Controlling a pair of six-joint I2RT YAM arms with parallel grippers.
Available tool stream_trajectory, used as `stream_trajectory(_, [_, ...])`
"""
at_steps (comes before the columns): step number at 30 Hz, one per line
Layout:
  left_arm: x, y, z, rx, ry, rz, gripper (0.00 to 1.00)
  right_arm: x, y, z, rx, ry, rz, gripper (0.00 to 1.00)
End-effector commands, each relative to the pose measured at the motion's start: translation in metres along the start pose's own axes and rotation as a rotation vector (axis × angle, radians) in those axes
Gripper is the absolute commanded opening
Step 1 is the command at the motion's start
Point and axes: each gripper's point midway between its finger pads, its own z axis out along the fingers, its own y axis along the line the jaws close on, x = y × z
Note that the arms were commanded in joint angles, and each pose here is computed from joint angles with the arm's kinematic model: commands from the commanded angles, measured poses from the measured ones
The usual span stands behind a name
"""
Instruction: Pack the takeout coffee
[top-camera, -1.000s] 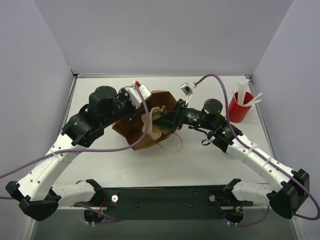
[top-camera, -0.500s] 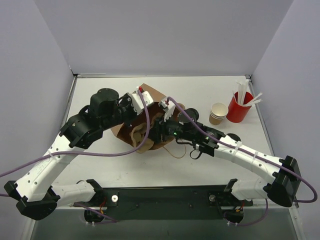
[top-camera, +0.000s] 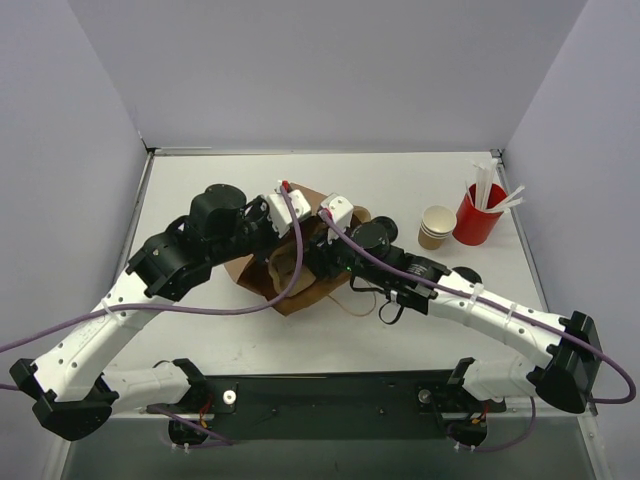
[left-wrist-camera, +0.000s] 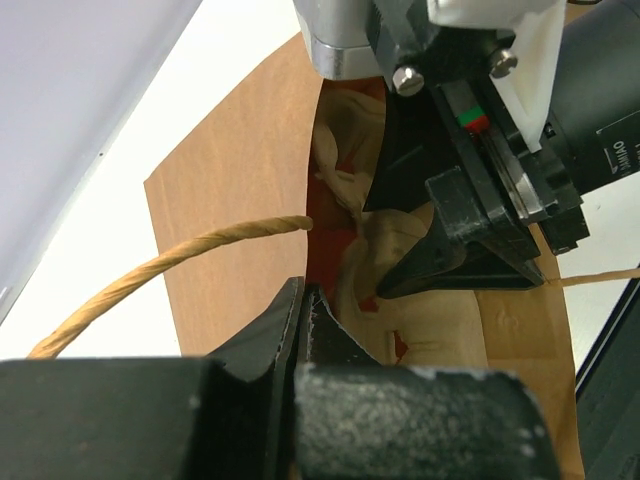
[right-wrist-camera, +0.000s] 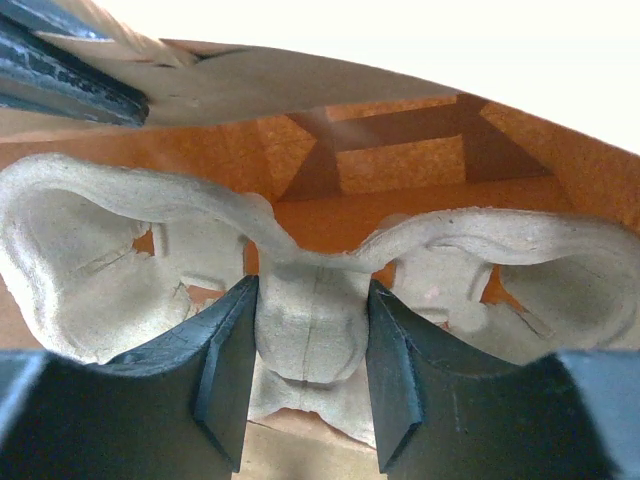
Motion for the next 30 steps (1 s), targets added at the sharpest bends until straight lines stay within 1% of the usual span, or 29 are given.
stream_trajectory(1, [-0.025, 0.005, -0.005, -0.024, -0.083, -0.03, 0.0, -0.032, -0.001, -0.006, 0.015, -0.043, -0.092, 0.36])
stream_trajectory(4, [-0.032, 0.007, -0.003, -0.039, -0.107, -0.087, 0.0, -0.023, 0.006, -0.002, -0.023, 0.026, -0.112, 0.36])
stream_trajectory(6, [-0.042, 0.004, -0.005, -0.023, -0.139, -0.134, 0.0, -0.03, 0.01, -0.005, -0.041, 0.039, -0.112, 0.36])
stream_trajectory(7, [-0.047, 0.005, -0.007, -0.023, -0.162, -0.148, 0.0, -0.027, 0.011, -0.008, -0.046, 0.066, -0.115, 0.37])
stream_trajectory(11, [-0.062, 0.002, -0.01, -0.004, -0.209, -0.222, 0.0, -0.041, 0.011, -0.027, -0.041, 0.106, -0.143, 0.37])
stream_trajectory(14, [-0.061, 0.008, -0.007, -0.032, -0.213, -0.286, 0.0, -0.039, 0.01, -0.038, -0.039, 0.146, -0.158, 0.37])
stream_trajectory(16, [-0.057, 0.014, -0.005, -0.038, -0.212, -0.358, 0.0, -0.037, 0.009, -0.044, -0.039, 0.149, -0.16, 0.37])
stream_trajectory(18, [-0.058, 0.015, -0.006, -0.018, -0.229, -0.428, 0.0, -0.029, 0.007, -0.047, -0.035, 0.173, -0.163, 0.38])
stream_trajectory(20, [-0.049, 0.018, -0.004, -0.014, -0.228, -0.494, 0.0, -0.022, 0.008, -0.05, -0.045, 0.199, -0.159, 0.38])
stream_trajectory(21, [-0.052, 0.019, -0.004, -0.012, -0.247, -0.509, 0.0, -0.019, 0.009, -0.05, -0.054, 0.209, -0.159, 0.38])
stream_trajectory(24, [-0.049, 0.01, 0.003, 0.032, -0.247, -0.554, 0.0, -0.008, 0.011, -0.048, -0.07, 0.248, -0.148, 0.38])
stream_trajectory(27, [-0.046, 0.005, 0.012, 0.065, -0.217, -0.585, 0.0, 0.005, 0.008, -0.039, -0.06, 0.313, -0.163, 0.38])
stream_trajectory(30, [-0.044, -0.003, 0.021, 0.11, -0.183, -0.599, 0.0, -0.001, 0.008, -0.033, -0.056, 0.325, -0.173, 0.38])
